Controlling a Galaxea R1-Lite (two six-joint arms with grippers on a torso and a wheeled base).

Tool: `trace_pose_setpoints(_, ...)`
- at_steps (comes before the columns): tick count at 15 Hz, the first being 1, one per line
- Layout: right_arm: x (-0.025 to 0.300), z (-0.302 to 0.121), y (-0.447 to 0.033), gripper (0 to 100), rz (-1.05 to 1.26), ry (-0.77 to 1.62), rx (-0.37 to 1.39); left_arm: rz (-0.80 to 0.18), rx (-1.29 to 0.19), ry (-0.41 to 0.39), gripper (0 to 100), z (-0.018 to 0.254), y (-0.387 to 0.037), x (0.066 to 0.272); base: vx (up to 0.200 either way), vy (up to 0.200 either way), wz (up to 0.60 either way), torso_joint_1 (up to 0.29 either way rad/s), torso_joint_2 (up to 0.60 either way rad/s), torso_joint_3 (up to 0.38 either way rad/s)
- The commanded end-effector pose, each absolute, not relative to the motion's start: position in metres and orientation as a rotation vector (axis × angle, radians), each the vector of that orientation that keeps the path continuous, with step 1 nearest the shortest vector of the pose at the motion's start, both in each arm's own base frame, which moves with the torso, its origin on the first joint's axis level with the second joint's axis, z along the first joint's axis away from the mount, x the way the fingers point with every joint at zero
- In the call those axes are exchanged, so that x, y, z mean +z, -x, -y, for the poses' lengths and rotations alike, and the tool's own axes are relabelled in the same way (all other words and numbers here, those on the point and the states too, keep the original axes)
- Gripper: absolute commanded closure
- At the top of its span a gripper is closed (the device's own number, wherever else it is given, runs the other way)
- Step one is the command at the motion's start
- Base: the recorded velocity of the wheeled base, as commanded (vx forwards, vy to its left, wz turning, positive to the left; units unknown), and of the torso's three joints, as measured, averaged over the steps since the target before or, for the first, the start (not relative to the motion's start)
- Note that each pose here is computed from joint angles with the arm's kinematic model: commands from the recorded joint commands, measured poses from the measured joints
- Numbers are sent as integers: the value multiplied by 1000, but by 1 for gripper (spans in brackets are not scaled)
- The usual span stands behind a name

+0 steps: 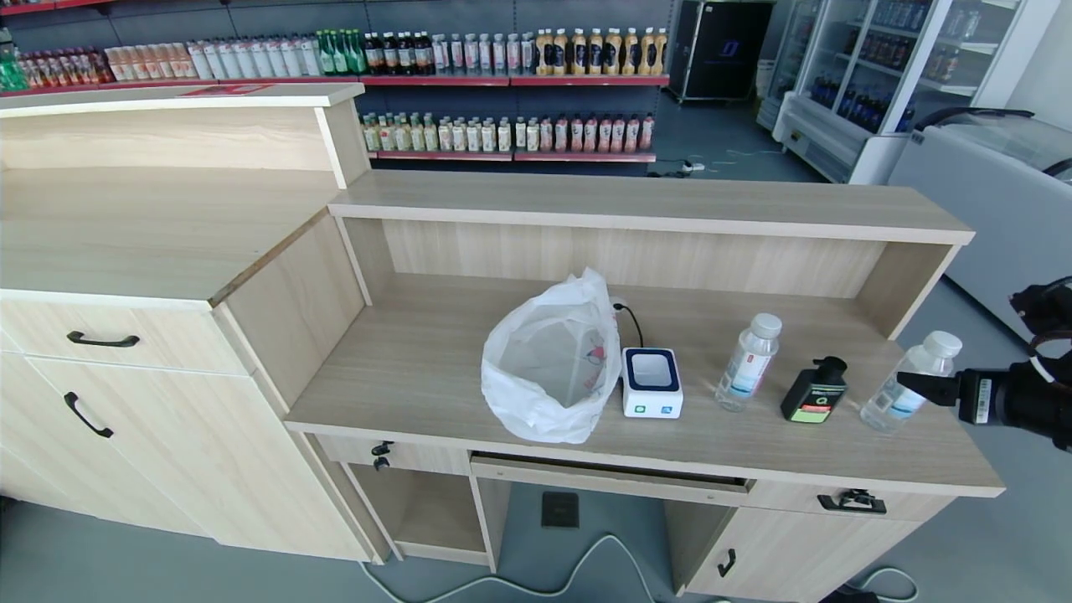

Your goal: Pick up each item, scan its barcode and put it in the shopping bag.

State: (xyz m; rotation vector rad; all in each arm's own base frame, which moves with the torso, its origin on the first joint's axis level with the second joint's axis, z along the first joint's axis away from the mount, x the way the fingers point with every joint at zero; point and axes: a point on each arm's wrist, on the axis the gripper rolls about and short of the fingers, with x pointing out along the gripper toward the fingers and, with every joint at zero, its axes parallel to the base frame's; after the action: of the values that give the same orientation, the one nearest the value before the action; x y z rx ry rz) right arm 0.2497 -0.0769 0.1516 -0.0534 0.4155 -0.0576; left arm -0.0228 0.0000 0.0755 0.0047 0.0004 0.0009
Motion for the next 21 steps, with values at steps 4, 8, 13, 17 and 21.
trace_pose_setpoints(4,108,92,-291,0,-455,99,-19,0,2,-5,0,0,23,75,0,0,0,0,0,0)
trace_pose_setpoints(8,95,95,-312,0,-397,155,50,0,2,-5,0,0,23,75,0,0,0,0,0,0)
trace_pose_setpoints(13,75,97,-327,0,-376,183,135,0,2,-5,0,0,23,75,0,0,0,0,0,0)
trace_pose_setpoints(17,68,89,-342,0,-341,200,185,0,2,-5,0,0,23,75,0,0,0,0,0,0)
trace_pose_setpoints(21,59,77,-355,0,-326,212,230,0,2,-5,0,0,23,75,0,0,0,0,0,0)
